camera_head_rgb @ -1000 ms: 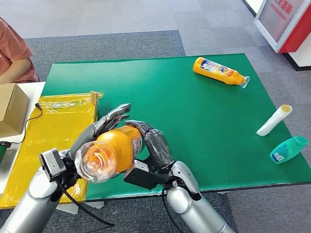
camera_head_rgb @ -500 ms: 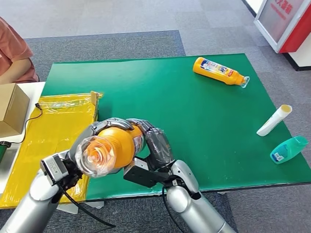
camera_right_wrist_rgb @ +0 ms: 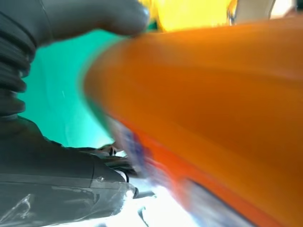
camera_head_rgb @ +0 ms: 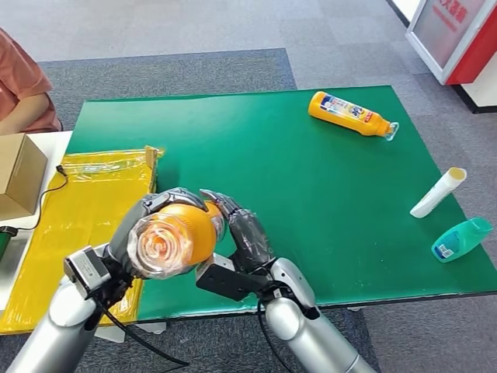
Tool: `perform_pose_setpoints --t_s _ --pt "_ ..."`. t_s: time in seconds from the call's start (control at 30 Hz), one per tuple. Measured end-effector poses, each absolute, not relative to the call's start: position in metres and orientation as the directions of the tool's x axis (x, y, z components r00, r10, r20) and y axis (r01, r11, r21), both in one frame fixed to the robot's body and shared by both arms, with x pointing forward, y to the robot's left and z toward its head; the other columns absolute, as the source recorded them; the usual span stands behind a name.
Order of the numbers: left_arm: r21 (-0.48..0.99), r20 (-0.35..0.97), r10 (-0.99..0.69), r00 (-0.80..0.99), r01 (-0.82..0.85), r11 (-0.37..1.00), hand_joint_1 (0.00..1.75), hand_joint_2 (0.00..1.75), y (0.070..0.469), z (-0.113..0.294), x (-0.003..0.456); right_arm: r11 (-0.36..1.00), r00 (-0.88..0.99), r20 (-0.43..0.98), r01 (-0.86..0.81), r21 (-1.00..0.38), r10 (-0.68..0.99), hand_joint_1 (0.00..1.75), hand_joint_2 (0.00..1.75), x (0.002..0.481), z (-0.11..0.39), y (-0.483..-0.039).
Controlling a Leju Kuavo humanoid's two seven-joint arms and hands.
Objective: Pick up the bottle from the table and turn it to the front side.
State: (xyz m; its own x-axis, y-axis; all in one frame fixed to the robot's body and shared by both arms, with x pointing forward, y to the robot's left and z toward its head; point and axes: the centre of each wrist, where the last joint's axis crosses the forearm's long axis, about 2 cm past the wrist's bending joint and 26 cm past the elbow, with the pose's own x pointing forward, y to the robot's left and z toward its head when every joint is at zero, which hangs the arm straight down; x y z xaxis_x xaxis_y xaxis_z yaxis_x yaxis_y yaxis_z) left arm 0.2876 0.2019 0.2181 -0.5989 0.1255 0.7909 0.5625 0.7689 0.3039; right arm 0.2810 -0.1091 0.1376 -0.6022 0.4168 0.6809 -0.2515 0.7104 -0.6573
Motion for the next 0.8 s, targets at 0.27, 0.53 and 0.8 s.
perform_pose_setpoints --t_s 0.27,0.53,0.8 --pt "0.409 0.687 -0.126 -0.715 0.239 0.88 1.75 1.75 0.209 0.213 0.272 0.823 -0.477 0.811 -0.269 -0.501 0.338 0.0 1.75 0.282 0.128 -0.131" --pt "0.531 0.571 -0.477 -0.668 -0.143 0.835 1.75 1.75 0.23 0.19 0.248 0.958 -0.449 0.873 -0.112 -0.265 0.189 0.0 1.75 0.271 0.137 -0.183" --pt "0.759 0.326 -0.818 -0.474 -0.385 0.525 1.75 1.75 0.243 0.174 0.237 0.967 -0.502 0.848 -0.081 -0.242 0.17 0.0 1.75 0.265 0.153 -0.21"
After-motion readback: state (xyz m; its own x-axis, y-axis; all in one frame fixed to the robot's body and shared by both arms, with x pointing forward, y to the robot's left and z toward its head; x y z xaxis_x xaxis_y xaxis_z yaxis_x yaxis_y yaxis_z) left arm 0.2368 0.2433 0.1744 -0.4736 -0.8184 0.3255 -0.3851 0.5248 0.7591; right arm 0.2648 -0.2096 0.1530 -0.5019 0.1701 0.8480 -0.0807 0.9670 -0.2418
